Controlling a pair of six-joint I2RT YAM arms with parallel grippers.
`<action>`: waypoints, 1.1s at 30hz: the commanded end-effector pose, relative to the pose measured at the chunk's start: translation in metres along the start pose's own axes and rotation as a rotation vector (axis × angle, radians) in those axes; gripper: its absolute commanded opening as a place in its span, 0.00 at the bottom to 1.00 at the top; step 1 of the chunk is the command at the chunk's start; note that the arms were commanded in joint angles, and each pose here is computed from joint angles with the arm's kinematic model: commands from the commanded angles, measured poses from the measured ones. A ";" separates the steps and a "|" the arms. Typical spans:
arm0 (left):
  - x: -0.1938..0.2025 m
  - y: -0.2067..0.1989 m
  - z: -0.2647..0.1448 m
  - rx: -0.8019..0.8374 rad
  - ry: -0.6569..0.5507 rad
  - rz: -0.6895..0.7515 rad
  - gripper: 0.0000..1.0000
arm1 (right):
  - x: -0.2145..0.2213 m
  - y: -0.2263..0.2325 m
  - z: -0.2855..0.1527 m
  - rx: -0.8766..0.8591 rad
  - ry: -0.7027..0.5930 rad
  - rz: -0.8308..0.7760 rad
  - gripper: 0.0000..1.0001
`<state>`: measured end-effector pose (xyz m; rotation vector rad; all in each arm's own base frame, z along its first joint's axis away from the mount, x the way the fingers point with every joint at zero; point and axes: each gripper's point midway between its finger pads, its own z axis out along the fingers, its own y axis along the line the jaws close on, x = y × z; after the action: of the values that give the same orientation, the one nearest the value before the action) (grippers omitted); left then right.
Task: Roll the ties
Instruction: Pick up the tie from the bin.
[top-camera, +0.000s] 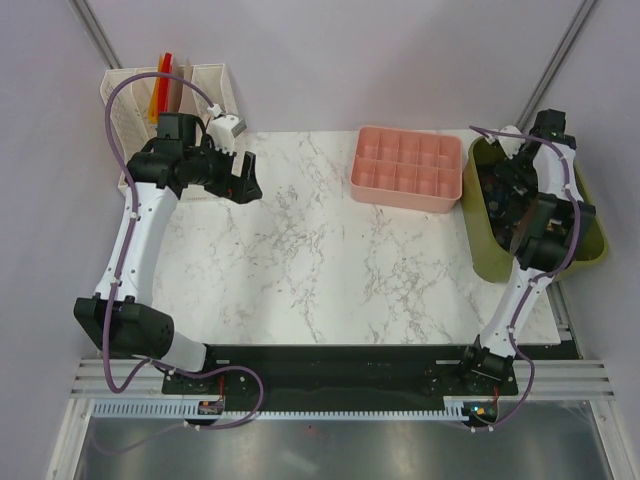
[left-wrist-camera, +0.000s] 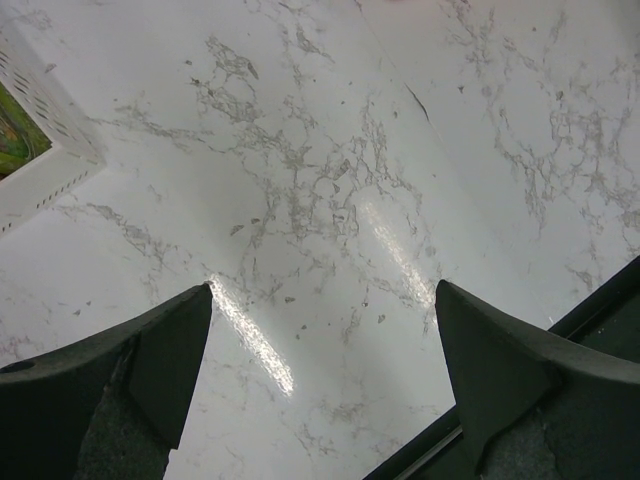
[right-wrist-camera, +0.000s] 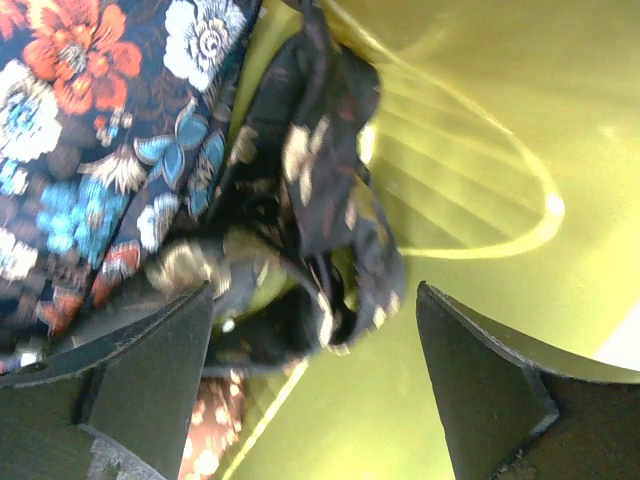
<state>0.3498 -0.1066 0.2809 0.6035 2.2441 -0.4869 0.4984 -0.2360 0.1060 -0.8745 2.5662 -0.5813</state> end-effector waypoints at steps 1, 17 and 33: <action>-0.007 -0.010 -0.005 0.037 -0.030 0.032 1.00 | -0.017 -0.020 -0.057 0.053 -0.104 -0.036 0.89; -0.005 -0.010 -0.005 0.037 -0.024 0.039 1.00 | 0.025 -0.016 0.005 0.002 0.061 -0.128 0.82; -0.005 -0.007 -0.008 0.014 -0.025 0.055 1.00 | 0.005 -0.065 -0.035 0.253 0.021 -0.035 0.04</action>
<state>0.3482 -0.1086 0.2802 0.6186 2.2426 -0.4960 0.4954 -0.2720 0.0816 -1.0097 2.5991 -0.7303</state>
